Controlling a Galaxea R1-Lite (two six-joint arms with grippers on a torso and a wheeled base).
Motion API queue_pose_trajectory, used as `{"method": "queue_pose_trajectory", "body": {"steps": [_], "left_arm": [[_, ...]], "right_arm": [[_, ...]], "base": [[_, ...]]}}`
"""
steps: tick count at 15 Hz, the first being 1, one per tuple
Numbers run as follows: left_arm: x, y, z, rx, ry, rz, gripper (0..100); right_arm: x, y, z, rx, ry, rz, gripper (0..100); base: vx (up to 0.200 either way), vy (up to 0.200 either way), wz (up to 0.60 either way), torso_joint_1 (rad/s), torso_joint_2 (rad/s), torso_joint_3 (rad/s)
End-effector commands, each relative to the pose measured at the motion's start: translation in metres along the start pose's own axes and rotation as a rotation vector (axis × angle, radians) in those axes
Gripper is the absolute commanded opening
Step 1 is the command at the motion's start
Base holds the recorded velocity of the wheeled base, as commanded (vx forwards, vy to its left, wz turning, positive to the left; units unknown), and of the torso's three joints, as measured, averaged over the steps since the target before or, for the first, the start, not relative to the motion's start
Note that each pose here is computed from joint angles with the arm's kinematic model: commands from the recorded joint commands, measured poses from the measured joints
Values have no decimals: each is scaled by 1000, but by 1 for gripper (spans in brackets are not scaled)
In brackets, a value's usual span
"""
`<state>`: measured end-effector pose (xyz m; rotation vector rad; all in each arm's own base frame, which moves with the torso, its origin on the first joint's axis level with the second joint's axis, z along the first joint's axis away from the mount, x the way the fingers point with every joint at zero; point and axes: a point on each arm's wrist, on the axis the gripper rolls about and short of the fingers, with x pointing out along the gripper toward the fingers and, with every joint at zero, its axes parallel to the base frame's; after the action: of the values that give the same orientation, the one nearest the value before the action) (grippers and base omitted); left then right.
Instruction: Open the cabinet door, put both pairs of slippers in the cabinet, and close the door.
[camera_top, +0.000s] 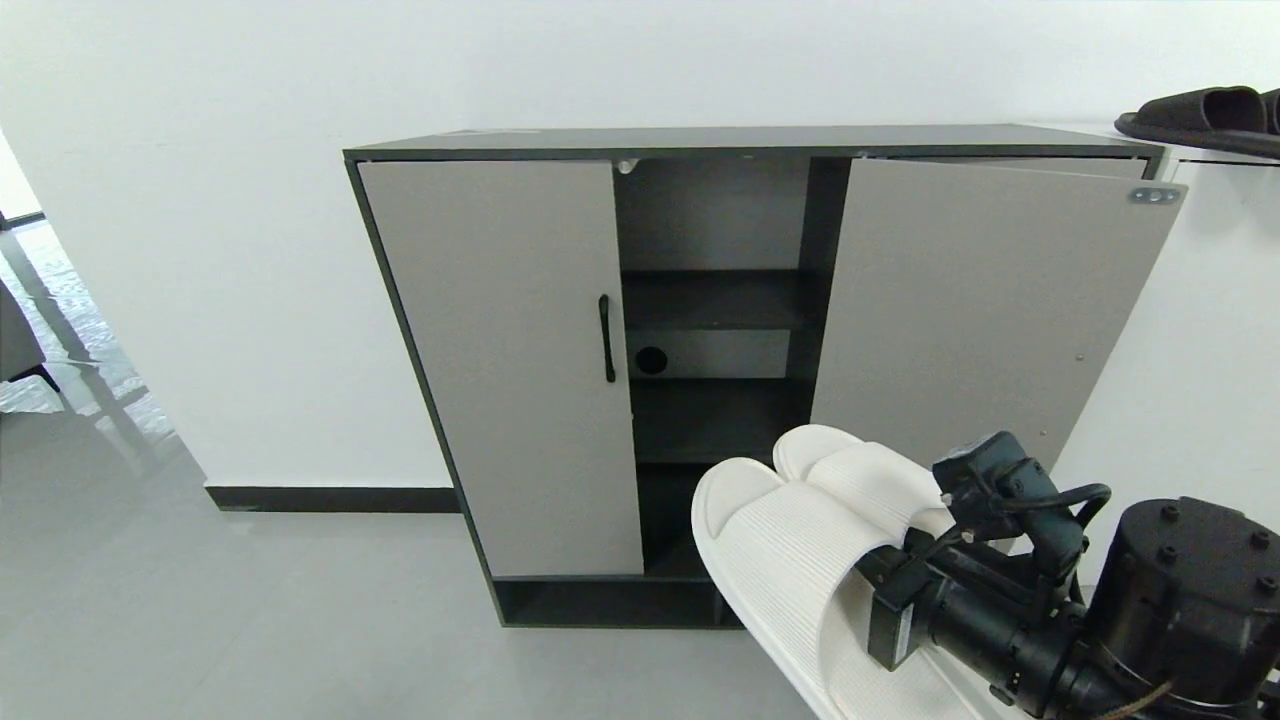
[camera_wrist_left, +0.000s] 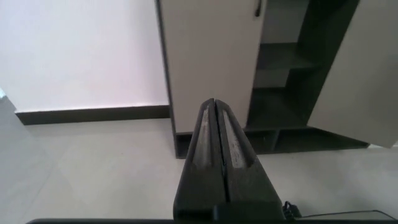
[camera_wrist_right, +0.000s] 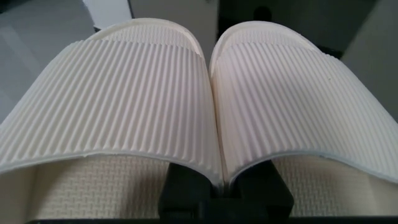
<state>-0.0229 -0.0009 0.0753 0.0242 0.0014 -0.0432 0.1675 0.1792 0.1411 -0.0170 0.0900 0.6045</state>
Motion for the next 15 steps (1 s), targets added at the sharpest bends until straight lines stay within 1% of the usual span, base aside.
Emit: {"method": "queue_pose_trajectory", "body": {"steps": [1, 2, 3, 4, 5, 7, 9, 10, 11, 13, 15], "left_arm": [[0, 0, 0, 0, 1, 0, 0], [0, 0, 0, 0, 3, 0, 0], [0, 0, 0, 0, 1, 0, 0], [0, 0, 0, 0, 3, 0, 0], [0, 0, 0, 0, 1, 0, 0], [0, 0, 0, 0, 3, 0, 0], [0, 0, 0, 0, 3, 0, 0], [0, 0, 0, 0, 3, 0, 0], [0, 0, 0, 0, 1, 0, 0], [0, 0, 0, 0, 3, 0, 0], [0, 0, 0, 0, 1, 2, 0]], "right_arm": [[3, -2, 1, 2, -5, -8, 0], [5, -5, 4, 5, -14, -29, 0], [8, -7, 6, 8, -21, -61, 0], [15, -12, 8, 11, -27, -122, 0], [32, -24, 13, 21, -50, -247, 0], [55, -39, 17, 39, -75, -415, 0], [64, -48, 20, 46, -89, -485, 0], [64, -48, 20, 46, -89, -485, 0], [66, -54, 20, 49, -94, -517, 0], [68, -55, 19, 48, -91, -523, 0], [71, -55, 17, 48, -86, -522, 0]], "base": [[0, 200, 0, -2, 7, 7], [0, 200, 0, 7, 2, 2], [0, 0, 0, 0, 0, 0], [0, 0, 0, 0, 0, 0], [0, 0, 0, 0, 0, 0], [0, 0, 0, 0, 0, 0], [0, 0, 0, 0, 0, 0], [0, 0, 0, 0, 0, 0], [0, 200, 0, 7, 2, 7], [0, 200, 0, 5, -2, 2], [0, 0, 0, 0, 0, 0]]}}
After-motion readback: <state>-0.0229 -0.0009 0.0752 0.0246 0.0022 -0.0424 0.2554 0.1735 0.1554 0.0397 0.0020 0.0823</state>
